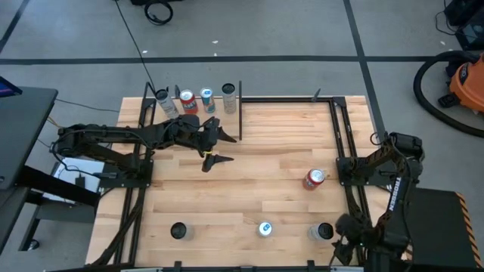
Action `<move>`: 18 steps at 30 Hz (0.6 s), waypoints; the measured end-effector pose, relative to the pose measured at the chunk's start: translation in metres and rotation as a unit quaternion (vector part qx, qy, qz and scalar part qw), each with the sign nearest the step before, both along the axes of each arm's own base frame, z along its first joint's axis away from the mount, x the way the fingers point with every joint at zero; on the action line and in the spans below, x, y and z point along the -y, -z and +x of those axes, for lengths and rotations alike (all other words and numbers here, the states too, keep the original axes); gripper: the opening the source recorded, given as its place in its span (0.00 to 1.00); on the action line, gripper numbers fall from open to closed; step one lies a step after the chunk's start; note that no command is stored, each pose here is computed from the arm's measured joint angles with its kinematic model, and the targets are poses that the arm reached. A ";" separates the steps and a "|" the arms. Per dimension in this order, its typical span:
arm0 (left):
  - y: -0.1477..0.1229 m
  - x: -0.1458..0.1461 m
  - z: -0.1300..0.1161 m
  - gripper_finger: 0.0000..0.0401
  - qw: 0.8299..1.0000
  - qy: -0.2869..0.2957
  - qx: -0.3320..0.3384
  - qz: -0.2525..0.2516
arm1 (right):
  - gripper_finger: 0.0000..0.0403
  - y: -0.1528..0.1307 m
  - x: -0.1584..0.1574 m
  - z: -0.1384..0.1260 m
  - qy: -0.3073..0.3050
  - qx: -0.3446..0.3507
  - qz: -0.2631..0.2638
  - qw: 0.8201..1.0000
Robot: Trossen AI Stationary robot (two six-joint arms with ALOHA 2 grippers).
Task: Place canned beverage on shelf
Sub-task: Put the white blue soda can aligned with the other white blue soda can on the shelf
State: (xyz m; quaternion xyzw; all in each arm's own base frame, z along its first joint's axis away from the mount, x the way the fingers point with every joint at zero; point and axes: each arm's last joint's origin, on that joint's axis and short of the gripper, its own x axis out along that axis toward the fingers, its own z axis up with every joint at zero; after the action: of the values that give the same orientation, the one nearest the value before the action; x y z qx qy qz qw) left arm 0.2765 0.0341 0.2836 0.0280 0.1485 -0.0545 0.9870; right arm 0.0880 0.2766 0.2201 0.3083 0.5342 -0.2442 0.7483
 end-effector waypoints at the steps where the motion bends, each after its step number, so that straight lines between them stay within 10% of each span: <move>1: 0.000 0.000 0.000 0.79 1.000 0.000 0.001 0.000 | 0.78 0.000 0.000 0.001 -0.002 0.002 0.001 1.000; 18: 0.000 0.000 0.000 0.79 1.000 0.000 0.002 0.000 | 0.85 -0.002 -0.002 0.006 -0.028 0.085 -0.020 0.996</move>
State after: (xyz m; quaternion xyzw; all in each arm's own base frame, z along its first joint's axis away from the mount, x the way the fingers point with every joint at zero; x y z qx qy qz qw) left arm 0.2767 0.0341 0.2841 0.0285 0.1461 -0.0542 0.9874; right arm 0.0936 0.2784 0.2222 0.2977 0.4724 -0.2072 0.8033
